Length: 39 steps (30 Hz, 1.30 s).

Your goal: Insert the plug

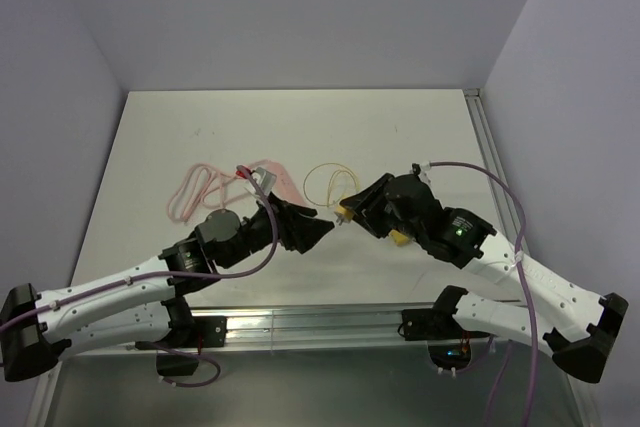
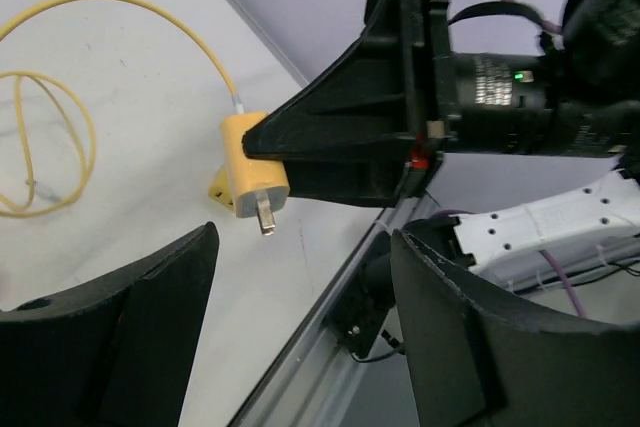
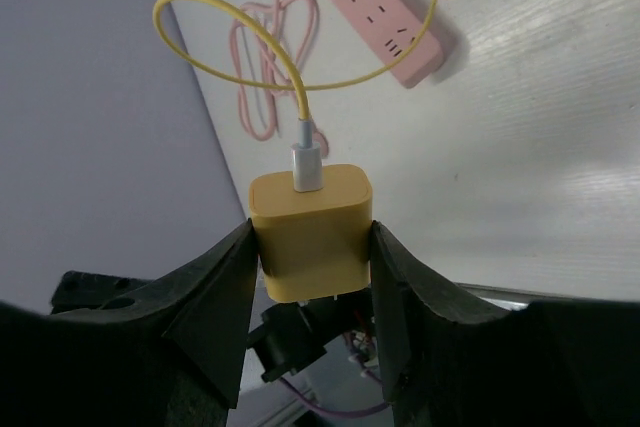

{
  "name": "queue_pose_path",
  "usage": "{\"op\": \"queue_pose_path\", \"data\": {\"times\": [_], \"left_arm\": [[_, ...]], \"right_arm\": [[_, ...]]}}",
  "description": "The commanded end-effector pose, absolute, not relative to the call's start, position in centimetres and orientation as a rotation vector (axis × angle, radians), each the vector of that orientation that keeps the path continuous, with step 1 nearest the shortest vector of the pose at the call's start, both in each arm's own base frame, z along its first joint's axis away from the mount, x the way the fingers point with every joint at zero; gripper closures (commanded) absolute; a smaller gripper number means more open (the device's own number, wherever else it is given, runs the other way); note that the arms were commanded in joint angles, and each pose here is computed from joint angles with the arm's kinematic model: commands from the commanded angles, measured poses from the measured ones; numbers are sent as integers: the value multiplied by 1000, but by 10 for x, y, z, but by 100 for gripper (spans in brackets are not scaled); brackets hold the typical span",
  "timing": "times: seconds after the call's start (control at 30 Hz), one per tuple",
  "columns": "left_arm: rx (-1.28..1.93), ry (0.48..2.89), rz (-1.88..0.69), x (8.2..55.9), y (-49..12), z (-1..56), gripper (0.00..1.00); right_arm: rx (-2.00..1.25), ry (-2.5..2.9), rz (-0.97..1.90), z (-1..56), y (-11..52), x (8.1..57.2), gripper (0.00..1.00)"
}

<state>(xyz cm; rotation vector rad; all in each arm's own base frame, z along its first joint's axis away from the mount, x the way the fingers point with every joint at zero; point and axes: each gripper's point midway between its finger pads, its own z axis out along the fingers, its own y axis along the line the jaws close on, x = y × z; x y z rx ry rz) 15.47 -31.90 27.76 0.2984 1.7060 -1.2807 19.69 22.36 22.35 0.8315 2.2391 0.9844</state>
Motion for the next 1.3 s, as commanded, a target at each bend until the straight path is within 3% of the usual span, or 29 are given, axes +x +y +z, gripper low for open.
{"op": "queue_pose_path", "data": {"times": [0.0, 0.27, 0.57, 0.73, 0.83, 0.93, 0.97, 1.0, 1.03, 1.07, 1.17, 1.27], "left_arm": [[252, 1604, -1225, 168, -327, 302, 24], [209, 1674, -1149, 175, -342, 288, 27], [164, 1701, -1128, 181, -342, 283, 42], [130, 1692, -1129, 183, -339, 284, 43], [132, 1698, -1125, 184, -342, 287, 53], [144, 1701, -1128, 183, -342, 286, 73], [142, 1710, -1124, 183, -342, 284, 92], [136, 1714, -1121, 183, -341, 284, 100], [130, 1716, -1121, 183, -338, 284, 100], [136, 1714, -1121, 182, -337, 286, 100], [139, 1727, -1118, 178, -329, 287, 100], [192, 1761, -1153, 169, -321, 284, 100]], "right_arm": [[946, 2109, 1116, 267, 235, 207, 100], [956, 2109, 1128, 277, 248, 203, 100], [945, 2125, 1153, 279, 257, 196, 100], [943, 2141, 1170, 280, 264, 192, 100], [950, 2127, 1174, 282, 264, 191, 100], [934, 2124, 1183, 286, 265, 190, 100], [912, 2122, 1180, 288, 265, 190, 95], [886, 2117, 1179, 289, 265, 190, 89], [856, 2107, 1182, 293, 265, 191, 84], [785, 2105, 1176, 296, 266, 191, 66], [574, 2082, 1171, 310, 265, 187, 29], [429, 2046, 1142, 325, 251, 182, 17]]}}
